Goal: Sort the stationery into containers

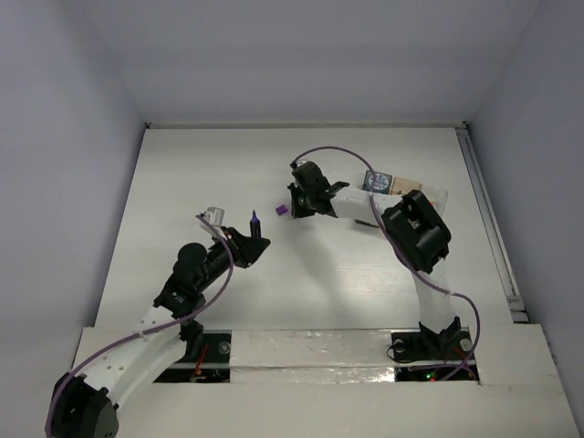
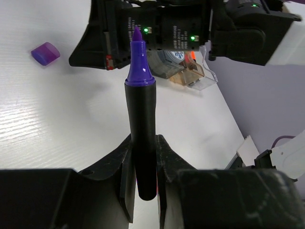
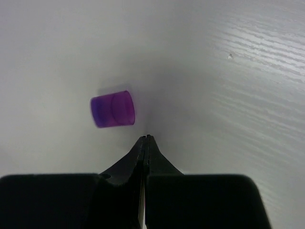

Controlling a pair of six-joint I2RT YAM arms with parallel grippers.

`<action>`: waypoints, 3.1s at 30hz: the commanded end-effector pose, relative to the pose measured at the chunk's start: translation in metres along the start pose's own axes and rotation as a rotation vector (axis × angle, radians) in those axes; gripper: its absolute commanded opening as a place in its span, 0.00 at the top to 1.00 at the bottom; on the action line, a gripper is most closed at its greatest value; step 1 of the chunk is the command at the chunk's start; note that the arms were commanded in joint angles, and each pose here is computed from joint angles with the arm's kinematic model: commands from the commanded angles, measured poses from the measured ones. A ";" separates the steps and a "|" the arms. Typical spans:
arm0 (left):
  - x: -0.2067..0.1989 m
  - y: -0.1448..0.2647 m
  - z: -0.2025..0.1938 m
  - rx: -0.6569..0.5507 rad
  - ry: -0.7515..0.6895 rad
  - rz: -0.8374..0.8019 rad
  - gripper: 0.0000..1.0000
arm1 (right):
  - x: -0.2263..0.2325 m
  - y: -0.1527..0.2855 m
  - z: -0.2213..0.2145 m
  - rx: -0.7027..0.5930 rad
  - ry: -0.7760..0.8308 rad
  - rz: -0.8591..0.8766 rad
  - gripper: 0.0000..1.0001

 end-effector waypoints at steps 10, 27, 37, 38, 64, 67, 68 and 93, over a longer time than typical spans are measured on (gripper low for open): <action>-0.012 -0.003 0.008 -0.024 -0.037 -0.083 1.00 | -0.007 -0.035 0.006 -0.050 -0.023 -0.071 1.00; -0.012 -0.004 0.012 -0.033 -0.042 -0.054 1.00 | 0.040 -0.005 -0.024 0.025 -0.028 0.132 1.00; -0.015 0.002 0.021 -0.093 -0.052 -0.027 1.00 | 0.047 0.030 -0.006 -0.028 0.008 0.150 1.00; -0.017 0.004 0.023 -0.111 -0.055 -0.029 1.00 | 0.046 0.033 -0.004 -0.034 0.017 0.138 1.00; -0.018 0.005 0.022 -0.104 -0.052 -0.041 1.00 | 0.022 -0.022 0.024 0.113 0.215 0.318 0.51; -0.018 0.005 0.022 -0.107 -0.052 -0.040 1.00 | 0.022 -0.028 0.019 0.142 0.211 0.330 0.56; -0.018 0.005 0.022 -0.106 -0.052 -0.041 1.00 | 0.021 -0.030 0.016 0.158 0.208 0.333 0.61; -0.036 0.017 0.037 -0.162 -0.061 -0.061 1.00 | 0.026 -0.051 -0.001 0.254 0.297 0.238 0.45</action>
Point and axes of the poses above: each gripper's point midway between its finger pads, its own y axis back along the fingers, its own x axis along the line the jaws close on, z = x × y, the point moved 8 cm from there along y, back along the fingers, and after that the axes turned 8 degrees about y, right-handed, at the moved point
